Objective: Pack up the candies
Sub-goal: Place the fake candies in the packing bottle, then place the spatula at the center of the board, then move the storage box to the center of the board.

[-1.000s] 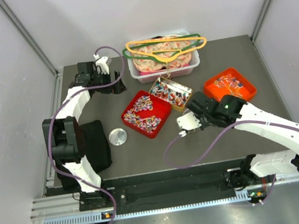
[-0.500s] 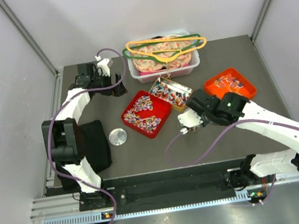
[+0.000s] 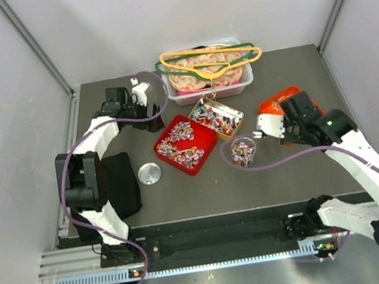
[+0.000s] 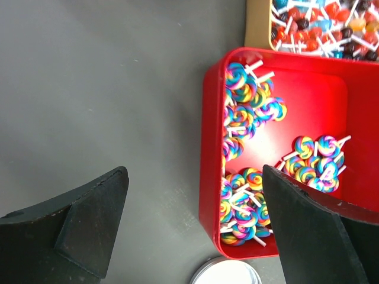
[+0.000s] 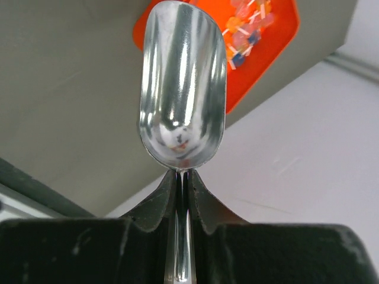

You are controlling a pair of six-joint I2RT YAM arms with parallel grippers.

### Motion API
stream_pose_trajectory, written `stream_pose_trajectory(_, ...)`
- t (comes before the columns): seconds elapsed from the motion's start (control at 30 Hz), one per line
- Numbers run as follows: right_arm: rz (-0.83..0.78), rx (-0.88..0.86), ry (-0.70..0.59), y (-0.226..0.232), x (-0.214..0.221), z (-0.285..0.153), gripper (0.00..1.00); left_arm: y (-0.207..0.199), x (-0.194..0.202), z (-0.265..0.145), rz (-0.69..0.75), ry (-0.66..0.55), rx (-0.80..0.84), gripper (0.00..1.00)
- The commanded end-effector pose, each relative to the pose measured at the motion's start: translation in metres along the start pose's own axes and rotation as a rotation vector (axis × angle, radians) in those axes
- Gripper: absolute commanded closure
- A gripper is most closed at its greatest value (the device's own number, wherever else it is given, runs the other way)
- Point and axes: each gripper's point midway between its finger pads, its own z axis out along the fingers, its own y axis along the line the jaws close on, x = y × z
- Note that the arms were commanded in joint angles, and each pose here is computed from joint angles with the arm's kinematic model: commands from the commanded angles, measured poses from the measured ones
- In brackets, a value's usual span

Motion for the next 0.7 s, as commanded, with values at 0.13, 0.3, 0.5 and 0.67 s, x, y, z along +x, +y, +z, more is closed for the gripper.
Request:
stream_pose_trajectory(0.13, 0.333, 0.039, -0.084, 0.005, 0.026, 0.016, 1.0, -0.015, -0.006, 0.0, 0.141, -0.024, -0.034, 0.03)
stream_pose_trajectory(0.3, 0.464, 0.087, -0.065, 0.009, 0.053, 0.014, 1.0, -0.007, 0.0, 0.009, 0.166, -0.006, -0.082, 0.1)
stream_pose_trajectory(0.5, 0.562, 0.131, -0.048, 0.023, 0.077, 0.014, 1.0, 0.007, 0.005, 0.015, 0.191, -0.001, -0.149, 0.2)
stream_pose_trajectory(0.67, 0.61, 0.139, -0.014, 0.039, 0.091, 0.021, 1.0, 0.006, 0.013, 0.024, 0.198, 0.019, -0.137, 0.31)
